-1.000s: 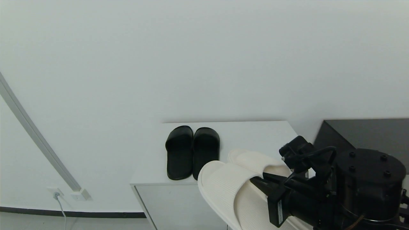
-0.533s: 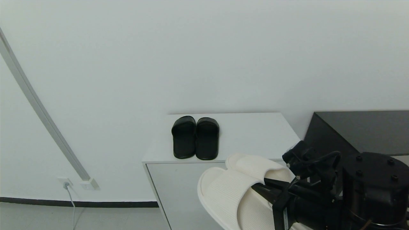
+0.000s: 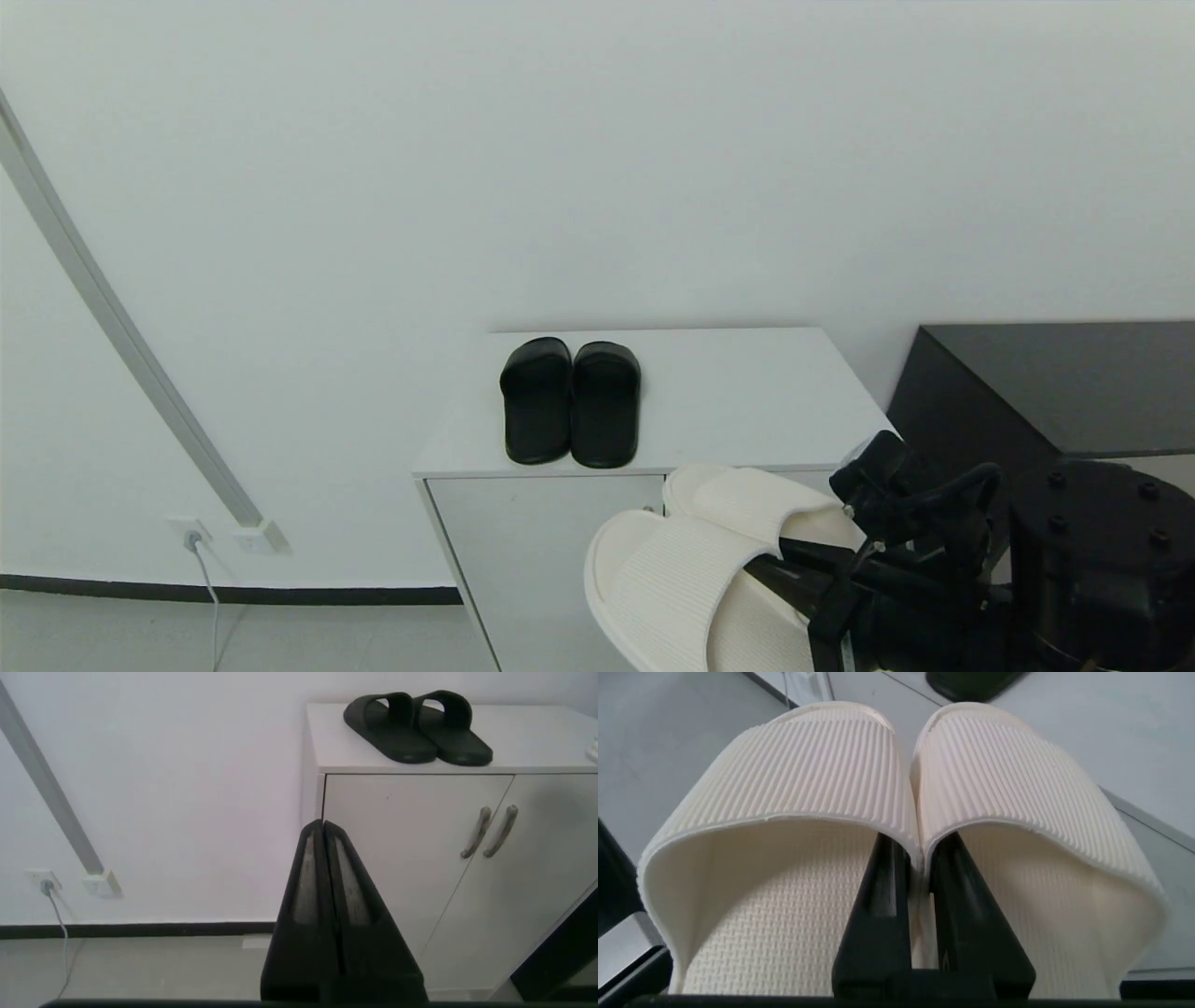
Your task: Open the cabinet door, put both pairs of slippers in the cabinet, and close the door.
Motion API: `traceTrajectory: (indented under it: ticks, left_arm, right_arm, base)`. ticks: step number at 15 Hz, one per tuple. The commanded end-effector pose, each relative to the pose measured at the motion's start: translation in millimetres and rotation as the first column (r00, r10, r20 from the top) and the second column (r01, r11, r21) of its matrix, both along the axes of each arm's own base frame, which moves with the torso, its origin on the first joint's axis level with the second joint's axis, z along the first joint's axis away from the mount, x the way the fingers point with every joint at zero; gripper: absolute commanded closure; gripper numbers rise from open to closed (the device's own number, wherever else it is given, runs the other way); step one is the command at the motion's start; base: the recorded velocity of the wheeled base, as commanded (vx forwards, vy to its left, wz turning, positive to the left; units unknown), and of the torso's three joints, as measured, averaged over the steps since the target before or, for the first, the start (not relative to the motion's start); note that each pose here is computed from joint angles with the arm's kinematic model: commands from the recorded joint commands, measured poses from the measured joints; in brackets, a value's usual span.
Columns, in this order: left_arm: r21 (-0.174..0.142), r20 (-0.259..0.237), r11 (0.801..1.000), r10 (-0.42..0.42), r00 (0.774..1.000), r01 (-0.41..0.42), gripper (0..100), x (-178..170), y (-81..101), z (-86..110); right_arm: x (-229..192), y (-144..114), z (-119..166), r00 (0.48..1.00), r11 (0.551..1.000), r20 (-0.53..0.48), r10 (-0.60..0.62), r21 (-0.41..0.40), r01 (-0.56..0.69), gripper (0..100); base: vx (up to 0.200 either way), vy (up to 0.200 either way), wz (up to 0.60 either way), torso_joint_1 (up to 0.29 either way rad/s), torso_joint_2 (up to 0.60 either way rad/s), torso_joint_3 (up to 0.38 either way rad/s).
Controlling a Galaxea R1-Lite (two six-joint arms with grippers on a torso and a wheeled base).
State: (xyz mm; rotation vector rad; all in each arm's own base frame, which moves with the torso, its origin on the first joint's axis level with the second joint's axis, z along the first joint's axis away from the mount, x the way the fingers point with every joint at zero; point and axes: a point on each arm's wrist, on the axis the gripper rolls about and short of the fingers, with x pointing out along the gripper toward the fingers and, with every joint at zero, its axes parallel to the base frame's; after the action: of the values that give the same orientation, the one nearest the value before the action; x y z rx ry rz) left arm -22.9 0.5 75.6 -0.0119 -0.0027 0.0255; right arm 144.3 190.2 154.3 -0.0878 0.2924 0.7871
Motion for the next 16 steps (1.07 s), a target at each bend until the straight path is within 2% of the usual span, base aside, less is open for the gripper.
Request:
traceTrajectory:
  ticks: [1,5,15,16]
  left_arm:
    - [0.000,-0.001,1.000,0.001,1.000,-0.001,100,0.1,0.0,0.1]
    - [0.000,-0.001,1.000,0.001,1.000,-0.001,100,0.1,0.0,0.1]
    - [-0.003,-0.001,1.000,-0.001,1.000,0.001,100,0.1,0.0,0.1]
    - [-0.002,-0.001,1.000,-0.001,1.000,0.001,0,0.1,0.0,0.1]
  right_arm:
    - [-0.2,0.4,-0.7,1.000,1.000,-0.001,0.001,-0.002,-0.001,100]
    - [-0.1,0.6,-1.1,1.000,1.000,-0.003,0.004,-0.002,-0.004,100]
    - [-0.7,-0.2,-2.7,1.000,1.000,-0.007,0.004,-0.005,-0.004,100]
    - [-0.8,0.3,-2.9,1.000,1.000,-0.007,0.005,-0.005,-0.005,100]
  base:
    - [0.000,0.000,0.00,0.000,0.00,0.000]
    - [0.000,0.000,0.00,-0.020,0.05,0.027]
    - [0.000,0.000,0.00,-0.178,0.42,0.232]
    - [0.000,0.000,0.00,-0.227,0.55,0.305]
